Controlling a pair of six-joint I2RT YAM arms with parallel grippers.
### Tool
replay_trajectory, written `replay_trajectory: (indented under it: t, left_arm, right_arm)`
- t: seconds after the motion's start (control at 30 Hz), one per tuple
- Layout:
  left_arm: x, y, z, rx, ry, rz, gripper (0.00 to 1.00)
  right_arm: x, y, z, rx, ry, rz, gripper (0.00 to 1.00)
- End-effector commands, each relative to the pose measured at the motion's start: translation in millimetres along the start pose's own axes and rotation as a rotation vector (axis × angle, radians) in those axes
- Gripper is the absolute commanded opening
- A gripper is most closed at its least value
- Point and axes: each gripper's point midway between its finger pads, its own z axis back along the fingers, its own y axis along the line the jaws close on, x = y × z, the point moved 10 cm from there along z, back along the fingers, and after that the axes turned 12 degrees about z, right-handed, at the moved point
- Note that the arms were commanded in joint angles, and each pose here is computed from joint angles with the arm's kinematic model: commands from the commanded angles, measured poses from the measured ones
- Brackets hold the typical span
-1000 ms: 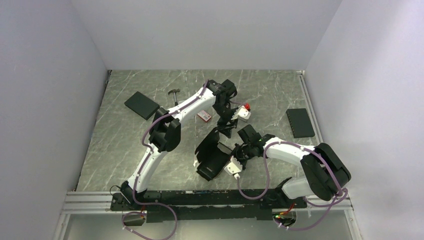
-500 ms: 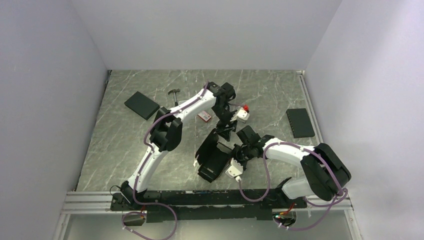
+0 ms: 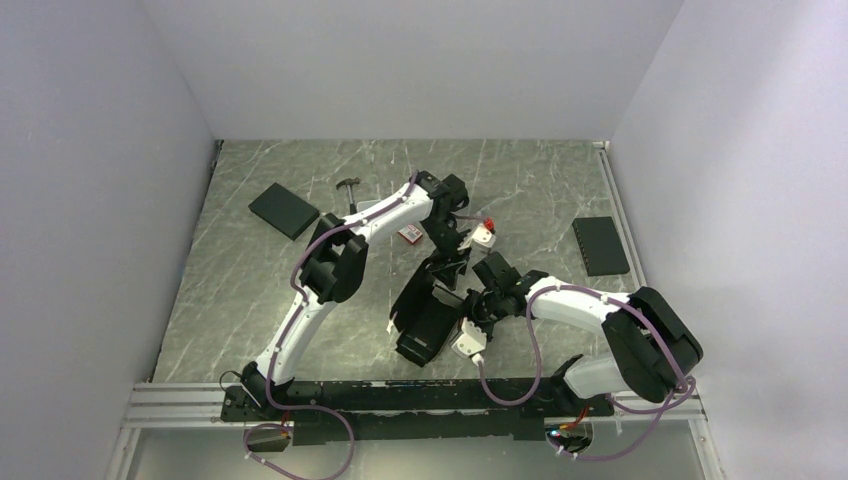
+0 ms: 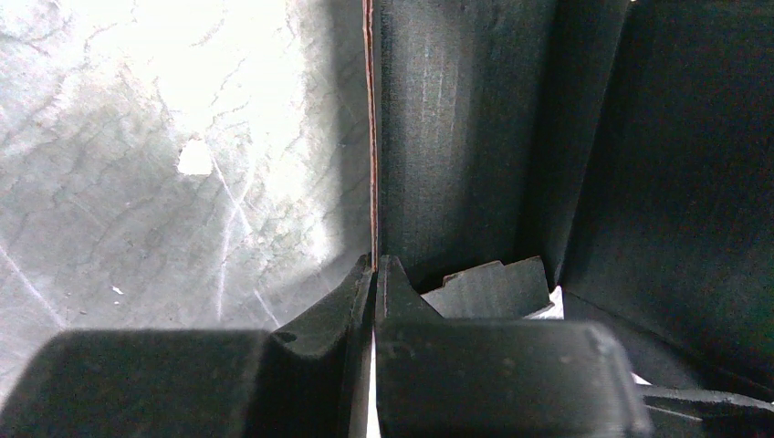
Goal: Fold the paper box
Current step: Fold the paper box at the center of the board.
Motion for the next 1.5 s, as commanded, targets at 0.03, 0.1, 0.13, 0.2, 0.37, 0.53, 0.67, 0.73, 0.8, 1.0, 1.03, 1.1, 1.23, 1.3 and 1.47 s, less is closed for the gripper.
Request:
replay_trajectory:
  t: [0.03, 0.1, 0.13, 0.2, 0.37, 0.53, 0.67, 0.73, 0.8, 1.0, 1.03, 1.1, 1.23, 1.3, 1.47]
  left_arm:
    - [0.4, -2.3, -6.6, -0.026, -0.001, -0.055, 0.62]
    - [-0.6, -2.1, -7.3, -0.025, 0.002, -0.051, 0.62]
    - [-1.0, -2.4, -7.8, -0.027, 0.003, -0.051, 0.62]
    - [-1.9, -2.3, -7.9, -0.026, 0.005, -0.049, 0.62]
    - [-1.6, -3.5, -7.4, -0.027, 0.002, -0.05, 0.62]
    - [-0.6, -5.4, -3.7, -0.011, 0.016, -0.067, 0.66]
    - [-1.1, -6.5, -3.1, -0.018, 0.02, -0.081, 0.71]
    - [-2.0, -5.6, -3.2, -0.02, 0.029, -0.08, 0.71]
    - [-3.1, -4.4, -2.6, -0.022, 0.036, -0.075, 0.71]
    - [-4.7, -3.7, -6.9, -0.034, 0.03, -0.073, 0.71]
    - [-4.5, -3.4, -8.2, -0.032, 0.029, -0.074, 0.7]
    - [-4.8, -3.0, -12.0, -0.032, 0.032, -0.073, 0.69]
    - [-5.2, -1.6, -17.7, -0.025, 0.046, -0.068, 0.67]
    - [-4.5, -2.0, -19.4, -0.023, 0.052, -0.067, 0.65]
    - [-4.3, -2.7, -21.1, -0.013, 0.065, -0.075, 0.65]
  right_arm:
    - [4.0, -2.6, 2.2, -0.006, -0.009, 0.031, 0.0]
    - [3.9, -2.4, 1.8, -0.006, -0.009, 0.03, 0.0]
    - [3.9, -2.0, 1.4, -0.005, -0.009, 0.03, 0.0]
    - [3.9, -1.4, 1.4, -0.005, -0.01, 0.026, 0.0]
    - [4.4, -1.2, 1.2, -0.004, -0.013, 0.022, 0.0]
    - [5.0, -1.5, 1.7, -0.006, -0.017, 0.017, 0.0]
    - [5.0, -2.3, 1.9, -0.009, -0.02, 0.013, 0.0]
    - [5.1, -2.8, 2.0, -0.009, -0.022, 0.012, 0.0]
    - [4.8, -3.0, 1.9, -0.01, -0.023, 0.008, 0.0]
    - [4.4, -3.8, 1.5, -0.009, -0.026, 0.009, 0.0]
    - [4.1, -4.2, 1.3, -0.009, -0.028, 0.006, 0.0]
    - [3.5, -5.6, 1.8, -0.011, -0.028, 0.005, 0.0]
    - [1.8, -10.0, 3.2, -0.014, -0.025, 0.012, 0.0]
    - [1.4, -11.1, 3.8, -0.016, -0.024, 0.014, 0.0]
    - [1.7, -11.2, 4.3, -0.021, -0.02, 0.016, 0.0]
